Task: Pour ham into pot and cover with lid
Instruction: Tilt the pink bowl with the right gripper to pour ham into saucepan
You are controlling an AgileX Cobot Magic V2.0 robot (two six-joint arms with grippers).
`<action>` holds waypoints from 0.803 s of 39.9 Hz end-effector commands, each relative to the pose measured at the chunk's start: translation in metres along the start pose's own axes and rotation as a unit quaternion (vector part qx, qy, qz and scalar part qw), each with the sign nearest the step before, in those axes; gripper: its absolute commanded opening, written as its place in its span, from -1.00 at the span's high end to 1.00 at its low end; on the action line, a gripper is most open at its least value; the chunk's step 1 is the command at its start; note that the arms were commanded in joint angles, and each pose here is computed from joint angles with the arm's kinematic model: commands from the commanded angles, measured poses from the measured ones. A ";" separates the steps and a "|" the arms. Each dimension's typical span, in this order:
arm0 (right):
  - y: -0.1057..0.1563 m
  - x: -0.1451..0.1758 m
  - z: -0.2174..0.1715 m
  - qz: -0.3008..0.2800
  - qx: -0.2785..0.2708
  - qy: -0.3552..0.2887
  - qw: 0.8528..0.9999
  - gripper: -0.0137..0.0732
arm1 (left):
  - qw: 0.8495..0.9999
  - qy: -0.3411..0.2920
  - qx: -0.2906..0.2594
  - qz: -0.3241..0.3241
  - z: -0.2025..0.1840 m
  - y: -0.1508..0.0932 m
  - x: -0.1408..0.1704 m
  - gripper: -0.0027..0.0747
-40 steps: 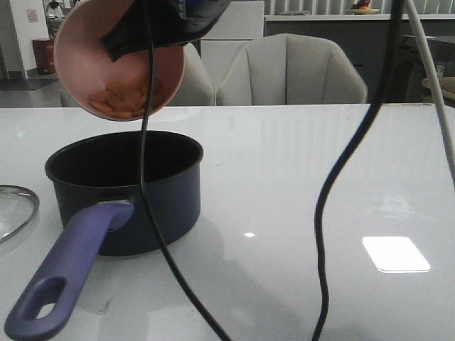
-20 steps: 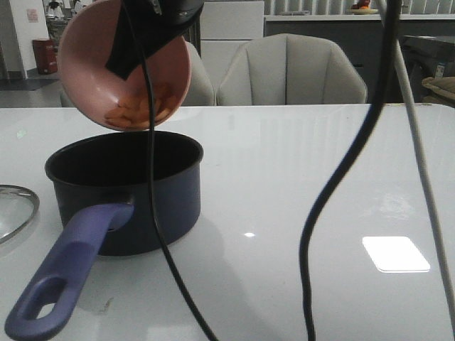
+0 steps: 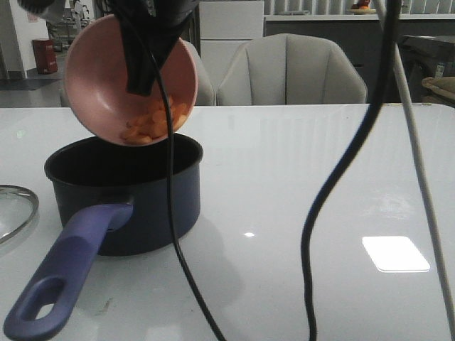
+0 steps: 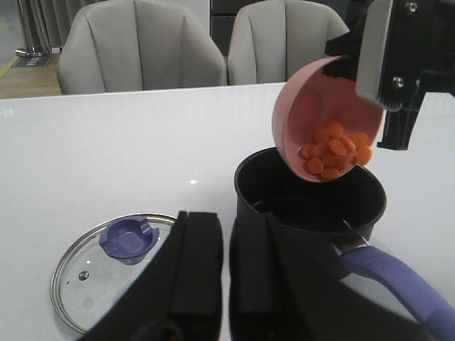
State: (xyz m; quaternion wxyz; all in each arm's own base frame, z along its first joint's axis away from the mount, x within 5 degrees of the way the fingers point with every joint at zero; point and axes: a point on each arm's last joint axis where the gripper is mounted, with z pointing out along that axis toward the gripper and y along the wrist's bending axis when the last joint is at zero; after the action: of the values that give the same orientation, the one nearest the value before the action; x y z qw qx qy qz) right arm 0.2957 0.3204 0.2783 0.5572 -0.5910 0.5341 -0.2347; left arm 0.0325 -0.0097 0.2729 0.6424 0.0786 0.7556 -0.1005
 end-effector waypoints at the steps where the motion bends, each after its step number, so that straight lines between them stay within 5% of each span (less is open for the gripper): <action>1: -0.036 -0.012 -0.018 -0.077 0.045 -0.036 0.995 0.36 | 0.999 -0.042 0.004 -0.008 -0.002 -0.001 -0.014 0.56; 9: -0.033 -0.015 -0.018 -0.219 0.037 -0.053 0.974 0.36 | 0.999 -0.042 0.004 -0.008 -0.002 -0.001 -0.014 0.56; 22: -0.038 -0.017 -0.018 -0.227 0.043 -0.055 0.971 0.36 | 0.999 -0.041 0.004 -0.008 -0.002 -0.001 -0.013 0.56; 26: -0.043 -0.017 -0.019 -0.173 0.051 -0.048 0.982 0.36 | 0.999 -0.041 0.004 -0.008 -0.002 -0.001 -0.013 0.56; 32: -0.049 -0.010 -0.019 0.007 0.076 -0.016 0.997 0.36 | 0.999 -0.041 0.004 -0.008 -0.002 -0.001 -0.013 0.56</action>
State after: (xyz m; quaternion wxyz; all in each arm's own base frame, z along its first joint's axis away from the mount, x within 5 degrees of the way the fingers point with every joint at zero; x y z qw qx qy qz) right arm 0.2939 0.3277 0.2843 0.5439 -0.6542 0.4544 -0.2642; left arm 0.0324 -0.0097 0.2724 0.6404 0.0788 0.7574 -0.1003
